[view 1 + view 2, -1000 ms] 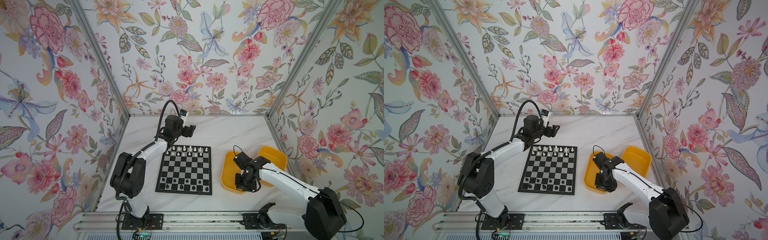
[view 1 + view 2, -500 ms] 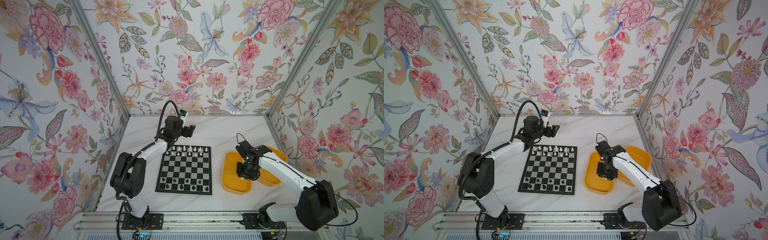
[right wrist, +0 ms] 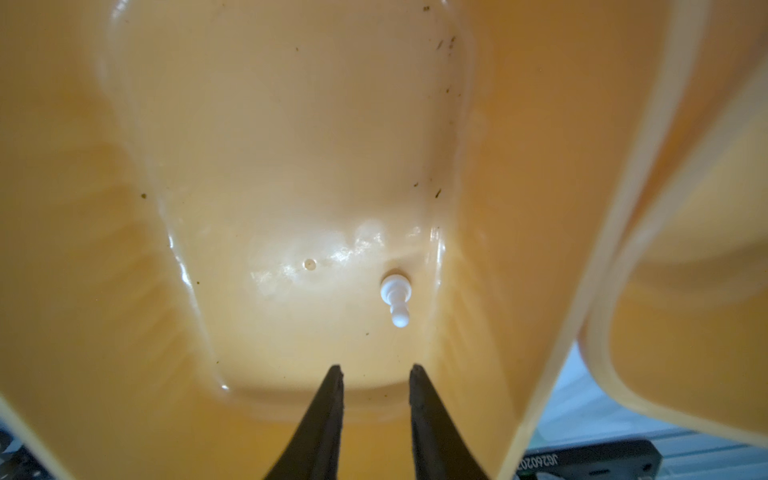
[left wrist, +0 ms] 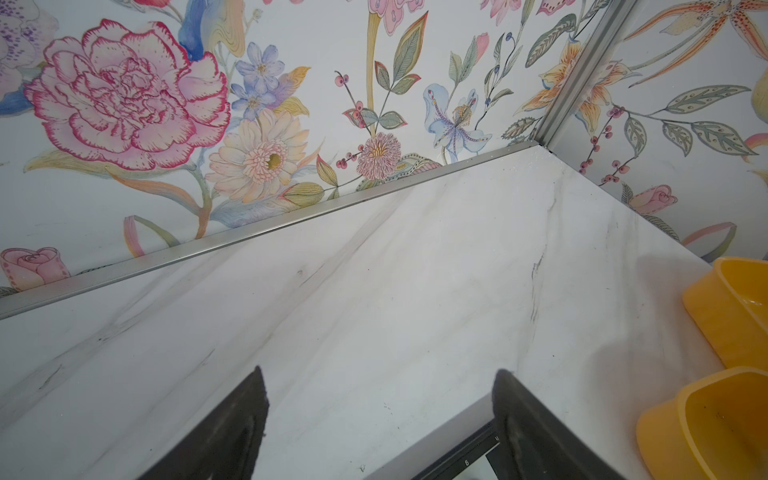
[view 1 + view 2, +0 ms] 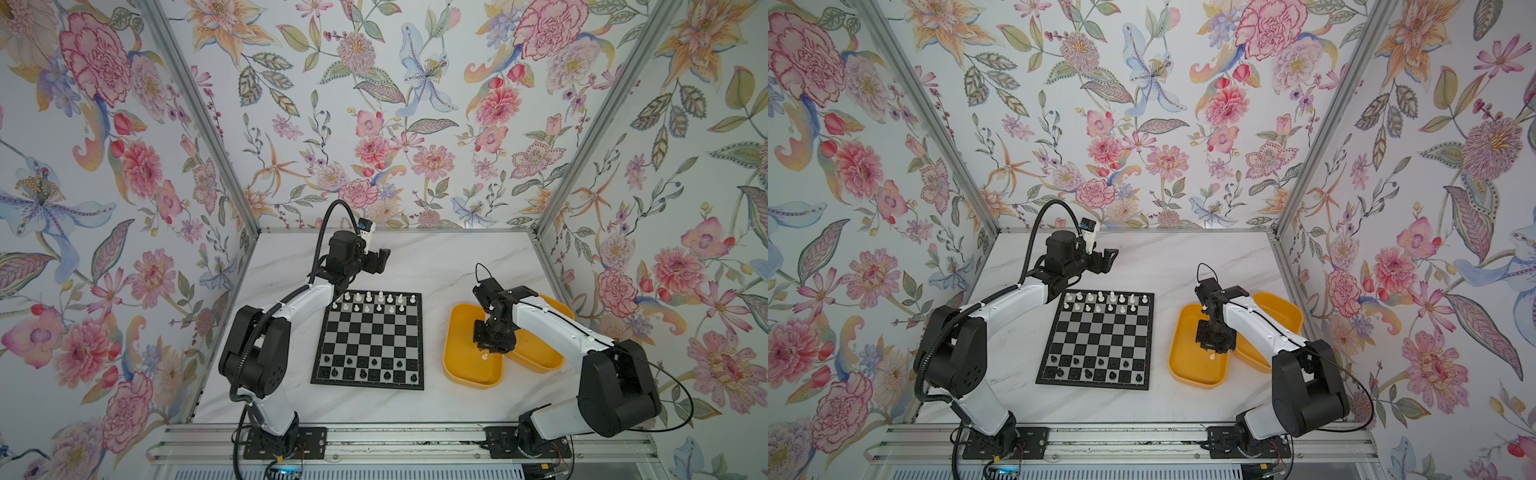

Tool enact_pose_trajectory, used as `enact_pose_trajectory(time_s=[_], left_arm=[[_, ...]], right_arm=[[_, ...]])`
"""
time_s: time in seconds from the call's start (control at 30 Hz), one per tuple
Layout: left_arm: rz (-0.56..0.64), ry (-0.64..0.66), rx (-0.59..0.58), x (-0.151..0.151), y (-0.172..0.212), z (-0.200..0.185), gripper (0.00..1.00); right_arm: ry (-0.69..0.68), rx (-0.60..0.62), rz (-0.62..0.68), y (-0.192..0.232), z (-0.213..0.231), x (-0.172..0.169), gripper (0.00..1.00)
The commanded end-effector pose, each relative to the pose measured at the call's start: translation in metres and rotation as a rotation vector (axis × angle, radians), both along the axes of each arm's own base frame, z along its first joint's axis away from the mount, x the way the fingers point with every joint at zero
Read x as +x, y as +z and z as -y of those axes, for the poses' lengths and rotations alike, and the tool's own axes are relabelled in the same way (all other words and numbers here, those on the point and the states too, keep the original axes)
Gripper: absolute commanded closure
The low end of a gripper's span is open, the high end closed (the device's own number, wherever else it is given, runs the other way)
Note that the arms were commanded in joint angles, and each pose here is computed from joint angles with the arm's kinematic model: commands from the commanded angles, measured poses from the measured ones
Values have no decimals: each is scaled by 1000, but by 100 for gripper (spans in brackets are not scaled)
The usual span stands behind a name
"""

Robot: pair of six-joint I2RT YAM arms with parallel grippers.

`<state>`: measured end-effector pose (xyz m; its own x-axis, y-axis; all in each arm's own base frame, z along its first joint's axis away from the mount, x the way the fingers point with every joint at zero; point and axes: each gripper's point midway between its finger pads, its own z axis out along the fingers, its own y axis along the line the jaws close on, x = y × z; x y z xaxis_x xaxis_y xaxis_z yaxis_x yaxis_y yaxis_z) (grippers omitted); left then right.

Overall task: Set up the chess pieces on the board
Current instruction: 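Lower the right gripper into the tray around the white pawn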

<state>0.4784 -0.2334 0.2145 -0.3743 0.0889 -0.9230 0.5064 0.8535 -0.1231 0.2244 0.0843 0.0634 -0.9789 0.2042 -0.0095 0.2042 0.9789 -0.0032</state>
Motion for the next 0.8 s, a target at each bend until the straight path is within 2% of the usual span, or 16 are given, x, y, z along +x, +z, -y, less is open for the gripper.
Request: enact_pose_trajectory(time_s=[0.0,0.77], left_arm=[[16,19,0,-1,10,-3,14],[23,1,36,5,22,2,14]], right_arm=[[4,5,-20,-12,1,-4,71],[-25,3,-23,-32,13,-3,71]])
